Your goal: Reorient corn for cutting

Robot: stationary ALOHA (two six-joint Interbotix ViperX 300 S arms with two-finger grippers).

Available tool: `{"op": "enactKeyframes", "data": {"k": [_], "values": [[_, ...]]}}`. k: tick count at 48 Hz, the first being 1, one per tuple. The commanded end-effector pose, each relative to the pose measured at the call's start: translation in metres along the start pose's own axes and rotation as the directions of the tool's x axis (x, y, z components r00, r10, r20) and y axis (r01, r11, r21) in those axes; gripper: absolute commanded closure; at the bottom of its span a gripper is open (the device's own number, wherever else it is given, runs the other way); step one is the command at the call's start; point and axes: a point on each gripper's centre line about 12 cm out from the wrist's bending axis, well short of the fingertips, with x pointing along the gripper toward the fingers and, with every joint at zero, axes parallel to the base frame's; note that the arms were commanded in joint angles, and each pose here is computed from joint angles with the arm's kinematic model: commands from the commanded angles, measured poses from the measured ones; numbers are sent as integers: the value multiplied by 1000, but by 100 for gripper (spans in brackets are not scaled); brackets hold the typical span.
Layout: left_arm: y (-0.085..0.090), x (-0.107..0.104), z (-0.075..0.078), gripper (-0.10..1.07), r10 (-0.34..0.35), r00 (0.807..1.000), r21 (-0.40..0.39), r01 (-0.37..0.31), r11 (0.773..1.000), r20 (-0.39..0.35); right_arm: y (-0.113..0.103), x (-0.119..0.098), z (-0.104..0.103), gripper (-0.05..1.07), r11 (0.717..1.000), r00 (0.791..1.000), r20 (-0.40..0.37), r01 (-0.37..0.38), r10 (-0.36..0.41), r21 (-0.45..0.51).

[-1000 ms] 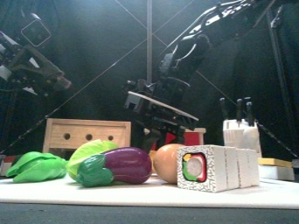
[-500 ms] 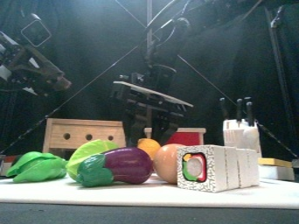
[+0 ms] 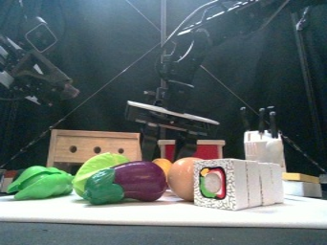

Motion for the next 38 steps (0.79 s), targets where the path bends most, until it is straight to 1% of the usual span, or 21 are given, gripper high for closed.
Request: {"op": "enactKeyframes", "data": {"k": [1, 9, 17, 23, 28, 38], "values": [[0, 2, 5, 27, 2, 1000, -9, -2, 1000, 19, 4, -13, 3, 35, 998, 1000, 6, -20, 20, 54], [1, 2, 5, 27, 7, 1000, -11, -7, 1000, 18, 2, -16, -3, 35, 991, 1000, 22, 5, -8, 132], [1, 2, 5, 27, 7, 1000, -13, -7, 1000, 19, 1, -17, -2, 35, 984, 999, 35, 25, -31, 176], [0, 2, 5, 27, 6, 1000, -14, -6, 1000, 19, 3, -15, -3, 35, 971, 998, 42, 40, -52, 237], [0, 2, 5, 27, 6, 1000, -14, -6, 1000, 19, 2, -11, -3, 35, 966, 997, 56, 44, -60, 255], [1, 2, 5, 27, 7, 1000, -14, -7, 1000, 21, -1, -6, -5, 34, 967, 996, 56, 53, -69, 247]]}}
